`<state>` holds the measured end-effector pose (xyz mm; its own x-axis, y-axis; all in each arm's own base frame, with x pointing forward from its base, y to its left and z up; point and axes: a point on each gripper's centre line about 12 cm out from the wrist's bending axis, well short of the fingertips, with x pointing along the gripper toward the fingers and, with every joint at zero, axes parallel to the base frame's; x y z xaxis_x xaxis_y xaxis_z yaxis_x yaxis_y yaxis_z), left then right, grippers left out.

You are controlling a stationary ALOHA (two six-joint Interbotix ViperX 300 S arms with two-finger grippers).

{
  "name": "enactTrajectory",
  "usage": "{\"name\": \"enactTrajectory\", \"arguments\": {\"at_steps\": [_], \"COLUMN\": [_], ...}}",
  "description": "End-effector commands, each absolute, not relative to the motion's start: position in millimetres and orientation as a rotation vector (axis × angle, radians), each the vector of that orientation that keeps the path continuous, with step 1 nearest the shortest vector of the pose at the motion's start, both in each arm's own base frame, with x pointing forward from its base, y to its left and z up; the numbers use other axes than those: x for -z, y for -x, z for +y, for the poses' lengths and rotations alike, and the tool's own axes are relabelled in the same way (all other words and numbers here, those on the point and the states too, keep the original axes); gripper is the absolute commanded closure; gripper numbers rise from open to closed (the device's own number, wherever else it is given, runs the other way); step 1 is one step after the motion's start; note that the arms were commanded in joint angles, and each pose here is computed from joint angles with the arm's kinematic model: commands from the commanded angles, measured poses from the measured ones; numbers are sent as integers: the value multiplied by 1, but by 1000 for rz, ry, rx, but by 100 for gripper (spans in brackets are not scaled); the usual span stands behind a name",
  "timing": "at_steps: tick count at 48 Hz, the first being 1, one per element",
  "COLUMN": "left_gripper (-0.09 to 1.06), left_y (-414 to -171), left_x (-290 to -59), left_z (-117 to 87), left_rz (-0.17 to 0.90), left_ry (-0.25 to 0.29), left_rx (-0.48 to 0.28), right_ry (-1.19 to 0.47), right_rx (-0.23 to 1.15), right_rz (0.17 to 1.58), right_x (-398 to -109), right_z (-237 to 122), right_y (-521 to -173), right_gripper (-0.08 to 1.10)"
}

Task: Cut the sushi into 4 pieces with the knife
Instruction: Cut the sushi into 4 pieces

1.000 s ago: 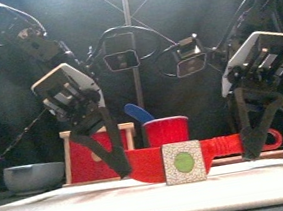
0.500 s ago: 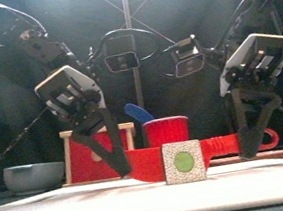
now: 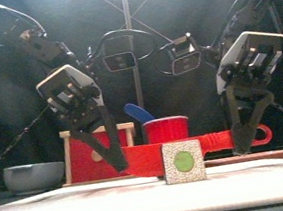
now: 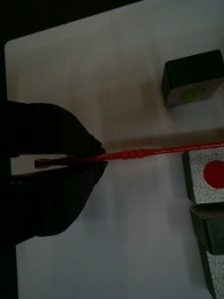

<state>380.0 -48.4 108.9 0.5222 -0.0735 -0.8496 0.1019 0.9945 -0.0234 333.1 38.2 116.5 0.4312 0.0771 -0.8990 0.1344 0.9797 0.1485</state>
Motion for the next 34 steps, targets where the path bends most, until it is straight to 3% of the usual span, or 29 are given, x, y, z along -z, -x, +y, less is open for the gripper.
{"name": "enactTrajectory", "arguments": {"at_steps": [1, 13, 34], "left_gripper": [42, 32, 32], "left_y": [-385, -391, -390], "left_x": [-126, -143, -168], "left_z": [-52, -53, -52], "left_rz": [972, 927, 857], "left_ry": [-28, -30, -23], "left_rx": [112, 117, 117], "right_ry": [-214, -207, -224], "right_rx": [20, 16, 11], "right_rz": [1090, 1091, 1070], "right_x": [-133, -140, -171], "right_z": [42, 43, 40], "right_y": [-335, -335, -317], "right_gripper": [88, 88, 88]}}
